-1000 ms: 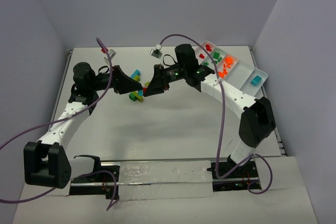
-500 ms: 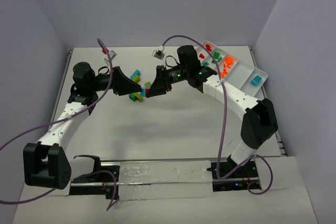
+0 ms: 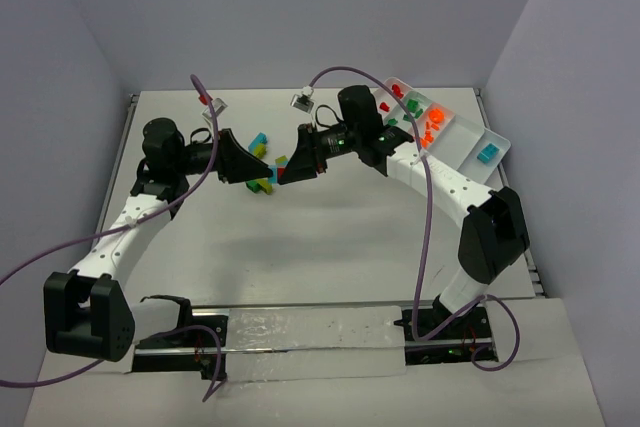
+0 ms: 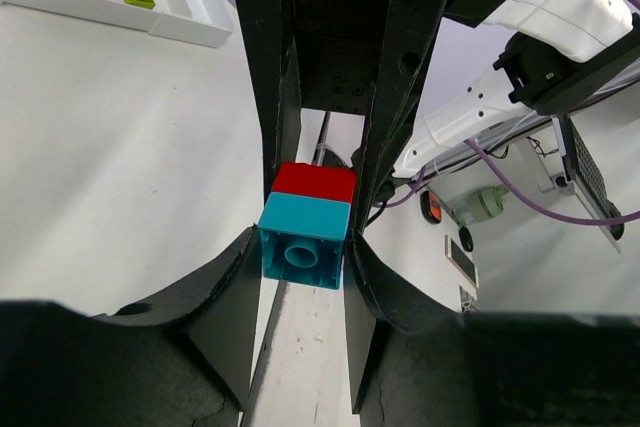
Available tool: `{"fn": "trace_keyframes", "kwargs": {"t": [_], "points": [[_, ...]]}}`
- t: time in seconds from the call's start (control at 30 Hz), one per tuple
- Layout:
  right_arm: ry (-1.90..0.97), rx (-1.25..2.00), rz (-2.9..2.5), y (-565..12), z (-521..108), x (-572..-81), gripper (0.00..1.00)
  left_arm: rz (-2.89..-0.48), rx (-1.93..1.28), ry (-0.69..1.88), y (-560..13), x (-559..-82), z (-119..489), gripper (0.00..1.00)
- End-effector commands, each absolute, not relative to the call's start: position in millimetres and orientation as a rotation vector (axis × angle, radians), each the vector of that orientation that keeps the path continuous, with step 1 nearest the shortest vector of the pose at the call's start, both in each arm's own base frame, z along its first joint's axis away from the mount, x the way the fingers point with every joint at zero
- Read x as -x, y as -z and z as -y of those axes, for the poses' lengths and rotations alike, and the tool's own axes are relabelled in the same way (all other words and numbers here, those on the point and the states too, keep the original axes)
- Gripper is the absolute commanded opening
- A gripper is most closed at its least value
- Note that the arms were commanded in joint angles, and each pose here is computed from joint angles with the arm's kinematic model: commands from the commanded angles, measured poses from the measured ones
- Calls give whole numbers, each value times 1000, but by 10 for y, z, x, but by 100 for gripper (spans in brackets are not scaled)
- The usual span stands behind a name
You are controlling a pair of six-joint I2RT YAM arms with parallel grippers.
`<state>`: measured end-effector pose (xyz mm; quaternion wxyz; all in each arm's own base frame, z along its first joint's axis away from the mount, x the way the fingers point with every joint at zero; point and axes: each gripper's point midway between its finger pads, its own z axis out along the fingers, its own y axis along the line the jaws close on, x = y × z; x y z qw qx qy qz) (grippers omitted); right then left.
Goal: Sort the legos into containers by color
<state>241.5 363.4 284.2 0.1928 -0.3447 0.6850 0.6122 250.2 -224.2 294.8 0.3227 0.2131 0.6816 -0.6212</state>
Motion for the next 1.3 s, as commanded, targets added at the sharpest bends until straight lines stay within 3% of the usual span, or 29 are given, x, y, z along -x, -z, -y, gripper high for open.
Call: {"fn": "trace_keyframes", "kwargs": {"t": [0.0,0.1,0.33,0.47,0.77,1.1,1.2,1.27], "points": [[-1700,988,-1828,-3106,-3667,-2489,0,-1727,-642,1592,-3105,-2463,2273,19],[-1690,963,-1844,-3089,-3626,-2569,0,-1750,-648,1573,-3062,-2477,2262,0],[-1577,831,-1916,-2989,-3055,-3136,0,-1755,-600,1421,-3095,-2811,1930,0],[-1350,711,-2064,-2709,-2516,-3588,0,-1748,-609,1232,-3125,-3076,1705,0],[-477,333,-2318,-1862,-1516,-5216,0,-1764,-510,1142,-3032,-3365,1596,0],[-219,146,-2293,-1456,-1118,-6107,0,-1779,-478,1120,-2977,-3468,1572,0],[-163,124,-2252,-1397,-1011,-6255,15,-1792,-466,1130,-2921,-3506,1573,0],[-125,107,-2247,-1345,-928,-6289,20,-1797,-461,1136,-2900,-3531,1578,0]]}}
